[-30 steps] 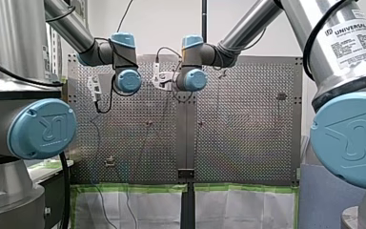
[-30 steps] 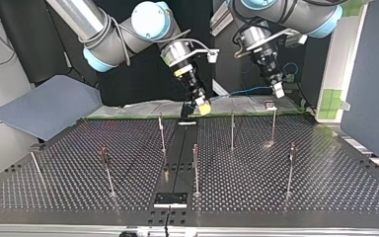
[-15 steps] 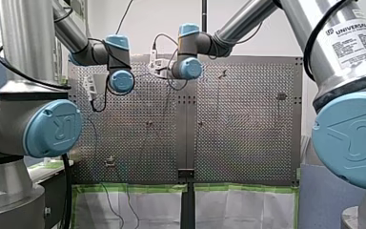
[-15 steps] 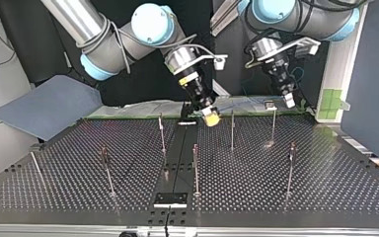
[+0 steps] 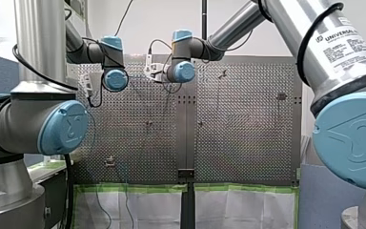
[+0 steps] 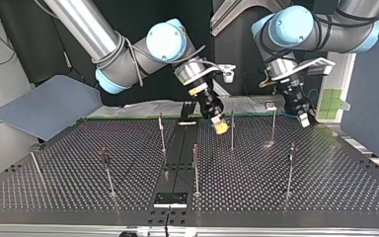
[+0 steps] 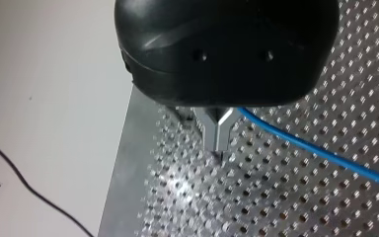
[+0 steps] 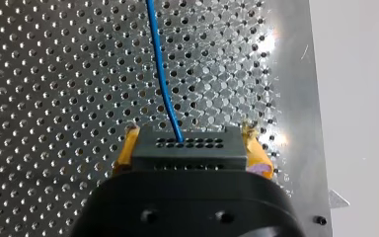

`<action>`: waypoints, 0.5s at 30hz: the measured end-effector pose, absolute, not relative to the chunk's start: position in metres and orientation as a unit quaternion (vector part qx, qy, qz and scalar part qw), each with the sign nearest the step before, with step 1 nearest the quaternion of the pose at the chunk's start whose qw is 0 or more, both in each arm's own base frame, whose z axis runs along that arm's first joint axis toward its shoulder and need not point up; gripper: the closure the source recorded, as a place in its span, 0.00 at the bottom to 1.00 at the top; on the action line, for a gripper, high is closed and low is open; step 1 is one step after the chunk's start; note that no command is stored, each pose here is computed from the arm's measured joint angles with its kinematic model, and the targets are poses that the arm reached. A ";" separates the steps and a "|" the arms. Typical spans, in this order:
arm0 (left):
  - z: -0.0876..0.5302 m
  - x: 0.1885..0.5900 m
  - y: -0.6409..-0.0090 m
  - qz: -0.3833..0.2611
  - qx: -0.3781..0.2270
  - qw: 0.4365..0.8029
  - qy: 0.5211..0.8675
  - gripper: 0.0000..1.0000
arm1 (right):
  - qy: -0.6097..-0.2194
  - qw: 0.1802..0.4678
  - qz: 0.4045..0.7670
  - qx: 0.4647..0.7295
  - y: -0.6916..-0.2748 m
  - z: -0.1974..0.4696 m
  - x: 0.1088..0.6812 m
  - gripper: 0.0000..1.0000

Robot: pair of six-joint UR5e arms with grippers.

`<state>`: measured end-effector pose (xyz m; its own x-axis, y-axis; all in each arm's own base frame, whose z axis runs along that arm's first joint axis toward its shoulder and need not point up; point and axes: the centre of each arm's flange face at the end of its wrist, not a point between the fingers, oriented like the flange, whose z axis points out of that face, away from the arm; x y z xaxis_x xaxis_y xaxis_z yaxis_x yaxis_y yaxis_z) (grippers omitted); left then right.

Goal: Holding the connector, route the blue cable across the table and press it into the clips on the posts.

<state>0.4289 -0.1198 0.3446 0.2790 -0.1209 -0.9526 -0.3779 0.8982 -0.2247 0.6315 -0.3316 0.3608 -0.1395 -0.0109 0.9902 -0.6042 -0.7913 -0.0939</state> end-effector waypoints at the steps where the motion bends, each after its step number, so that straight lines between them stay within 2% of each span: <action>1: 0.347 0.434 -0.116 0.084 -0.211 0.772 0.593 1.00 | -0.247 0.206 0.714 0.621 -0.332 0.362 0.634 1.00; 15: 0.369 0.456 -0.100 0.075 -0.217 0.783 0.578 1.00 | -0.248 0.193 0.728 0.609 -0.346 0.390 0.653 1.00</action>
